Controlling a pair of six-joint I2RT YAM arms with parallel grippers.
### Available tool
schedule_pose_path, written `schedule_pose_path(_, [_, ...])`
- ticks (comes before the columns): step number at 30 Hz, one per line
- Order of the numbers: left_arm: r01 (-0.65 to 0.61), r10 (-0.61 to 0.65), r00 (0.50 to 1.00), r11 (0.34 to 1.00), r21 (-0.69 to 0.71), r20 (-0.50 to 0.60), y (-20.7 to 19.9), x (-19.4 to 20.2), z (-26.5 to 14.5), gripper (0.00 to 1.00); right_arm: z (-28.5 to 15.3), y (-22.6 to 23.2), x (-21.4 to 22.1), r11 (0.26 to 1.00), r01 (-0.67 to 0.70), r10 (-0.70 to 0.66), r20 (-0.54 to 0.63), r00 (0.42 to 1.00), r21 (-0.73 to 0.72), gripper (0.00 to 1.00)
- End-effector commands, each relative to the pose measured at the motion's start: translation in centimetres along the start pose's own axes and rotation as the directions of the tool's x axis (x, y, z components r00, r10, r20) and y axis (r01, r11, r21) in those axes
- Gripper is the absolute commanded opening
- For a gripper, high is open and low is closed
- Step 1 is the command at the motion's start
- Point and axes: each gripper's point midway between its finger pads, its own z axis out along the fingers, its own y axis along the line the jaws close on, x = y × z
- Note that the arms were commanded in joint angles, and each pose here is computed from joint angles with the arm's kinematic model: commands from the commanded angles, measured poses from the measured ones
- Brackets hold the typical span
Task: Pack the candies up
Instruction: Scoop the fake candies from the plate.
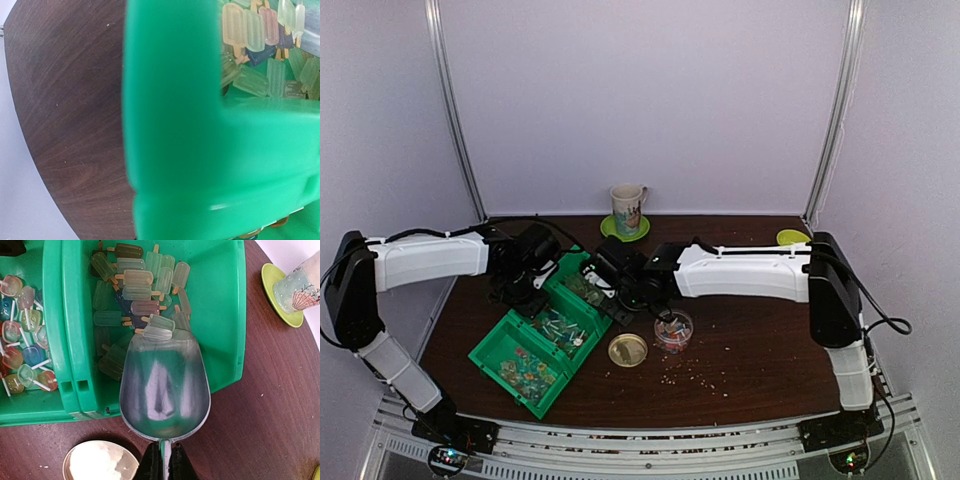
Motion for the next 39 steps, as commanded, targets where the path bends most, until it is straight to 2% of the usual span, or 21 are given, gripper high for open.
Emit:
schedule_pose_path(1, [-0.072,0.002,0.959,0.969,0.235,0.283,-4.6,-5.9,-4.5,0.0,2.9,1.1,3.8,0.977,0.208,-0.211,-0.076,0.975,-0.048,0.0])
schedule_pose_path(6, [-0.081,0.006,0.958,0.965,0.248,0.286,-4.8,-5.8,-4.6,0.0,2.4,-0.3,4.1,0.965,0.264,-0.263,-0.077,0.962,-0.007,0.0])
schedule_pose_path(11, [-0.083,0.009,0.958,0.966,0.247,0.286,-4.8,-5.8,-4.6,0.0,2.1,-3.0,4.3,0.952,0.266,-0.251,-0.115,0.961,0.149,0.0])
schedule_pose_path(14, [-0.085,0.009,0.957,0.964,0.252,0.289,-4.9,-5.8,-4.7,0.0,2.0,-4.3,4.6,0.917,0.31,-0.281,-0.147,0.948,0.251,0.0])
schedule_pose_path(19, [-0.089,0.01,0.957,0.961,0.26,0.29,-5.0,-5.8,-4.7,0.0,1.4,-5.3,4.0,0.884,0.317,-0.294,-0.118,0.948,0.344,0.0])
schedule_pose_path(23, [-0.091,0.01,0.957,0.96,0.265,0.29,-5.0,-5.8,-4.7,0.0,1.8,-3.7,3.5,0.925,0.274,-0.267,-0.063,0.962,0.263,0.0])
schedule_pose_path(28, [-0.091,0.008,0.955,0.959,0.268,0.296,-5.0,-5.8,-4.9,0.0,1.8,-0.6,2.4,0.995,0.093,-0.094,0.034,0.995,0.04,0.0])
schedule_pose_path(33, [-0.091,0.006,0.955,0.958,0.272,0.296,-5.1,-5.8,-5.0,0.0,1.8,2.0,1.7,0.993,-0.019,0.031,0.105,0.994,-0.118,0.0])
schedule_pose_path(39, [-0.089,0.004,0.955,0.958,0.272,0.298,-5.0,-5.8,-5.0,0.0,0.6,3.7,1.1,0.965,-0.044,0.083,0.141,0.986,-0.258,0.0])
